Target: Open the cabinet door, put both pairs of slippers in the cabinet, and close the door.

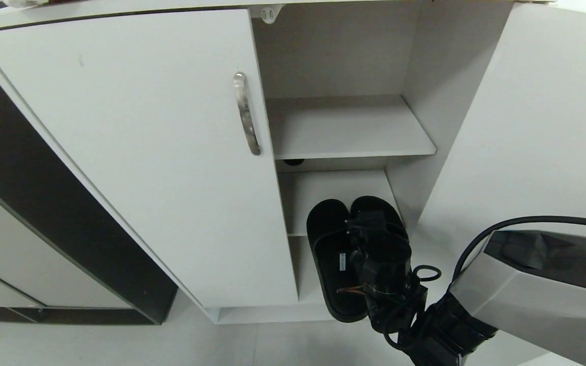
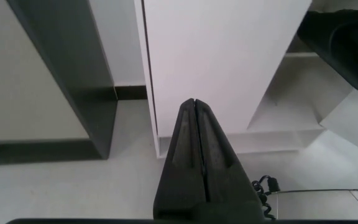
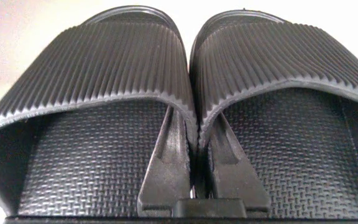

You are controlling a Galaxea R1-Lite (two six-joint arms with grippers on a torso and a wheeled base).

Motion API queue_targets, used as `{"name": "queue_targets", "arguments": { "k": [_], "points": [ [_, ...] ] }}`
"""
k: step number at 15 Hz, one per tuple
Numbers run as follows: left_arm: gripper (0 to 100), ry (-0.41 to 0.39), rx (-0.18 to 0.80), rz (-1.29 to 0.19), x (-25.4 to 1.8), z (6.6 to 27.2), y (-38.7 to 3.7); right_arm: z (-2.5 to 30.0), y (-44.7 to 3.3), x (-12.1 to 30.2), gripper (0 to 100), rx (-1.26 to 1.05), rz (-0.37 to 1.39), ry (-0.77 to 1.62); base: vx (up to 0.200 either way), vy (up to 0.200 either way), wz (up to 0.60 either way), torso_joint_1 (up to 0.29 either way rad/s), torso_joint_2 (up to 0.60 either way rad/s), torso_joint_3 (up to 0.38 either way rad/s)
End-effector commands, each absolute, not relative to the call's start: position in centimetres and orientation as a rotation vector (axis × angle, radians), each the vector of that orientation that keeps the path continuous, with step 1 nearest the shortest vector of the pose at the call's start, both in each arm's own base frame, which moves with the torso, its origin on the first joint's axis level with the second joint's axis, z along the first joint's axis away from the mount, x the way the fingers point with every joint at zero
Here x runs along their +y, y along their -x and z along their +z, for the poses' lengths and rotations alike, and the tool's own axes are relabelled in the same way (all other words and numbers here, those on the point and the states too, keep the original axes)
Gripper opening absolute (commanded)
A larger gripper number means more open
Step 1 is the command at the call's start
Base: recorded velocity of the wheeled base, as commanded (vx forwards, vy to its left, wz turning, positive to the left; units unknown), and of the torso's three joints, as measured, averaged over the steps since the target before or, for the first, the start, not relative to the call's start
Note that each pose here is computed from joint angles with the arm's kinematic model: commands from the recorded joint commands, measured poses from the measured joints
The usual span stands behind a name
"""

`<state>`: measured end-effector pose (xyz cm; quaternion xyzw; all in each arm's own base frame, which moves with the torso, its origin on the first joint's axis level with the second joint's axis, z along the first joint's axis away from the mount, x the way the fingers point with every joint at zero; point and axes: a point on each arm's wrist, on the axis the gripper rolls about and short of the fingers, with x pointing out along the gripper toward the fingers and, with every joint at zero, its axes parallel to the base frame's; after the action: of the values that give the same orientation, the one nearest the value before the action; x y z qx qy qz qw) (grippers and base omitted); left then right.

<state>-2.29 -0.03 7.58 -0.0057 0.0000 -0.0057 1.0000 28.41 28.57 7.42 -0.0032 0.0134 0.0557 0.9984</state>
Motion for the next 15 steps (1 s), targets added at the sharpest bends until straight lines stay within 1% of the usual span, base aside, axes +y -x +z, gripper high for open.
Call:
{"name": "queue_targets", "arguments": {
  "k": [1, 3, 5, 7, 10, 15],
  "points": [
    [0, 0.012, 0.002, -0.011, 0.0, 7.6, 2.3, 7.5, -28.3, 28.5, 0, 0.019, 0.112, -0.001, 0.000, 0.000, 0.00, 0.000, 0.00, 0.000],
    [0, 0.012, 0.002, -0.011, 0.0, 7.6, 2.3, 7.0, -28.4, 28.7, 0, 0.017, 0.116, -0.005, 0.000, 0.000, 0.00, 0.000, 0.00, 0.000],
    [0, 0.012, 0.002, -0.011, 0.0, 7.6, 2.3, 5.8, -28.6, 29.1, 0, 0.035, 0.121, 0.008, 0.000, 0.000, 0.00, 0.000, 0.00, 0.000],
    [0, 0.012, 0.002, -0.011, 0.0, 7.6, 2.3, 5.6, -29.6, 29.5, 0, 0.022, 0.110, 0.000, 0.000, 0.000, 0.00, 0.000, 0.00, 0.000],
    [0, 0.012, 0.002, -0.009, 0.0, 7.6, 2.3, 5.7, -33.2, 30.1, 0, 0.023, 0.063, 0.004, 0.000, 0.000, 0.00, 0.000, 0.00, 0.000],
    [0, 0.014, 0.002, -0.008, 0.0, 7.6, 2.3, 7.2, -39.7, 31.0, 0, 0.009, 0.000, -0.009, 0.000, 0.000, 0.00, 0.000, 0.00, 0.000]
  ]
}}
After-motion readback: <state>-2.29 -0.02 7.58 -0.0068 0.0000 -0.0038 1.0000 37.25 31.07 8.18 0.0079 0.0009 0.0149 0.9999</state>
